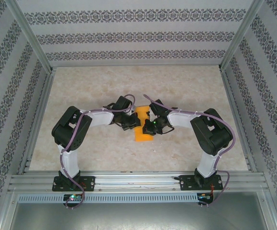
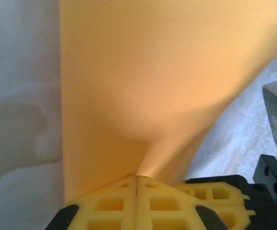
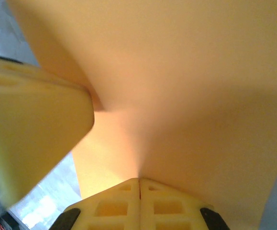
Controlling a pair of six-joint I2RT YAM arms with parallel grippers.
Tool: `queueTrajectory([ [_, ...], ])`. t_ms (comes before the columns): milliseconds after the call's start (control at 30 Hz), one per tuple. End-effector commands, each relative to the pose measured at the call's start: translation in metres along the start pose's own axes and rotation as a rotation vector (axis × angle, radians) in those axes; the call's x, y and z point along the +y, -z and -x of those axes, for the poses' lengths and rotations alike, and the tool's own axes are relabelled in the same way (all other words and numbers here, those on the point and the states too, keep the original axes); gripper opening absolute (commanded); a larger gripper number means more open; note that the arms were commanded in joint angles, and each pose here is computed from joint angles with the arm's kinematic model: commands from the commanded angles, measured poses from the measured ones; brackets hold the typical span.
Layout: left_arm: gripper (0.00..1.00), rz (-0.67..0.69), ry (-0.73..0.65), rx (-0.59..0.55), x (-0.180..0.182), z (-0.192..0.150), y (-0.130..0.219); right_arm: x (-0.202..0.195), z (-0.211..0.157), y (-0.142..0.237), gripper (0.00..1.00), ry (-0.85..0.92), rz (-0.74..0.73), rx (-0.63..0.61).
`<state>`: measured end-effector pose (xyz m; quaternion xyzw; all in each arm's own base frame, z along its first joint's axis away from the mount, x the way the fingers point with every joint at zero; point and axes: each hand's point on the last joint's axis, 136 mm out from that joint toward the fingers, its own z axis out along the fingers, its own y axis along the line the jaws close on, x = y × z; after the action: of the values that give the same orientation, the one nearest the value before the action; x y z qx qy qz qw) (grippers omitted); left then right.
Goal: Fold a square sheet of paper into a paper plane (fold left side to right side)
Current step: First fold the square sheet of paper in half at the center of the table.
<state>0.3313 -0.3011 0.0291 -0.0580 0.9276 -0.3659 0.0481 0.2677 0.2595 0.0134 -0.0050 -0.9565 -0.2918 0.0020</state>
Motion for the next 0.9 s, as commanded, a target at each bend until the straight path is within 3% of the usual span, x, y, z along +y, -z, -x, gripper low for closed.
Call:
queueTrajectory([
  [0, 0.05, 0.021, -0.026, -0.028, 0.009, 0.013, -0.002, -0.046, -0.023, -0.01, 0.0, -0.044, -0.191, 0.072],
  [567, 0.05, 0.084, -0.053, -0.068, 0.04, 0.02, -0.009, -0.056, -0.03, -0.012, 0.0, -0.046, -0.243, 0.108],
  [867, 0.05, 0.067, -0.079, -0.138, 0.039, 0.041, -0.002, -0.061, -0.034, -0.013, 0.0, -0.048, -0.261, 0.122],
])
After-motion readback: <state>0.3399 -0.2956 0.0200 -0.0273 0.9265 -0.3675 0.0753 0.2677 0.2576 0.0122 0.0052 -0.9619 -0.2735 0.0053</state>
